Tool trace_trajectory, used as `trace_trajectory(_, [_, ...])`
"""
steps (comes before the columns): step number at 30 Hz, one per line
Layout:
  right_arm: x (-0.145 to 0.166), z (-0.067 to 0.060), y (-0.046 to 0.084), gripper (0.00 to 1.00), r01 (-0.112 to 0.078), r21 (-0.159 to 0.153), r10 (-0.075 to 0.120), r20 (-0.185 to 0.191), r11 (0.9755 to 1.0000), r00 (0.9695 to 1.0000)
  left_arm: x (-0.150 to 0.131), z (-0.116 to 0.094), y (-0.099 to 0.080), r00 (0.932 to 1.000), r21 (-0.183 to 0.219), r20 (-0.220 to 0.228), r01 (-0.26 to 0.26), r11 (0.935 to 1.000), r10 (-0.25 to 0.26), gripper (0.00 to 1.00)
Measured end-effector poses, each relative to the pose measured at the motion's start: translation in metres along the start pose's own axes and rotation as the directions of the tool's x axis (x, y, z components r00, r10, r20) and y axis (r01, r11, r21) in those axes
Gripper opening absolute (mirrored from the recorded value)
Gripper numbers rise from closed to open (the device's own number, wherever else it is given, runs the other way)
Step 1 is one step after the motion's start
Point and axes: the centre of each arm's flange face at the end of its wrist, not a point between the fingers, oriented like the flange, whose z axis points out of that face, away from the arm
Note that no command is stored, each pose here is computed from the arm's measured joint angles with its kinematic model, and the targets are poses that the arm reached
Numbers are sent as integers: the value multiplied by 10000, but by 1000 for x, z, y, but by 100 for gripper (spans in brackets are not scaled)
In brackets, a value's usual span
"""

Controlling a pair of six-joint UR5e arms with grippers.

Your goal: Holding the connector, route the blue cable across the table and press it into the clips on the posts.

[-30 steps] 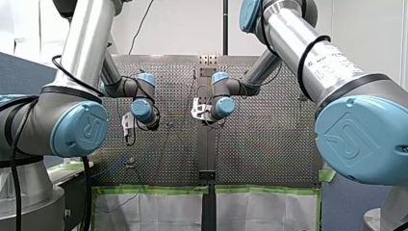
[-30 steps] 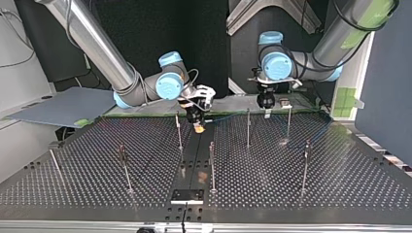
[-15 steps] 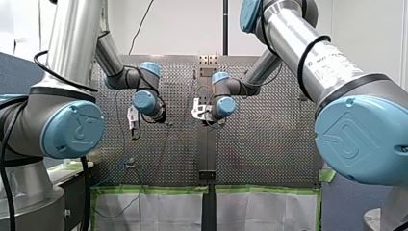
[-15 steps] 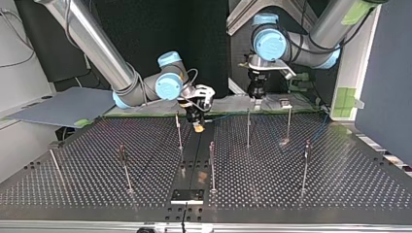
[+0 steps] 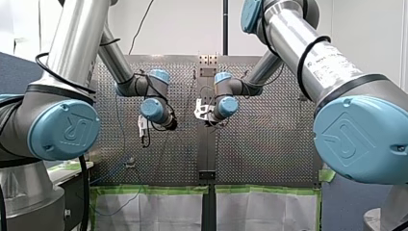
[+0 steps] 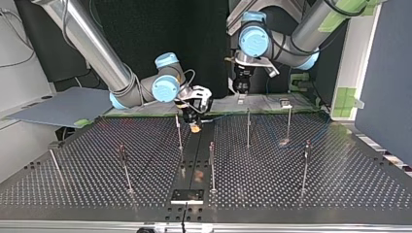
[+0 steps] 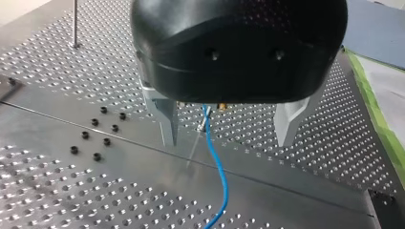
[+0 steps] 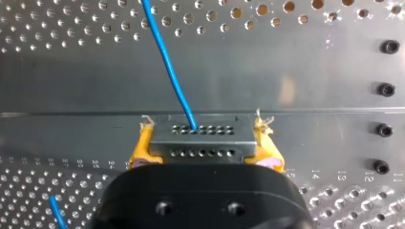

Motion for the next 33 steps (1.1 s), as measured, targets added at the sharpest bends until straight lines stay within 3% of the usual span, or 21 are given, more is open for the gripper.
trace_trajectory(5, [0, 0, 0, 0, -2, -3, 2, -7, 10000, 10000, 5, 12, -6, 9999, 119, 38, 126, 9999, -126, 100])
trace_trajectory(12, [0, 0, 0, 0, -2, 0, 2, -18, 10000, 10000, -9, 26, -14, 9986, 277, 395, 353, 9990, -364, 100])
trace_trajectory(18, [0, 0, 0, 0, -5, 1, 5, -27, 10000, 10000, -8, 47, -22, 9988, 375, 281, 390, 9985, -400, 100])
trace_trajectory(27, [0, 0, 0, 0, -6, 2, 6, -27, 10000, 10000, 1, 85, -24, 9985, -22, 348, 420, 9991, -419, 100])
trace_trajectory(33, [1, 1, 1, 0, -9, -17, 9, -41, 10000, 10000, 12, 110, -26, 9977, -73, 454, 514, 9987, -510, 100])
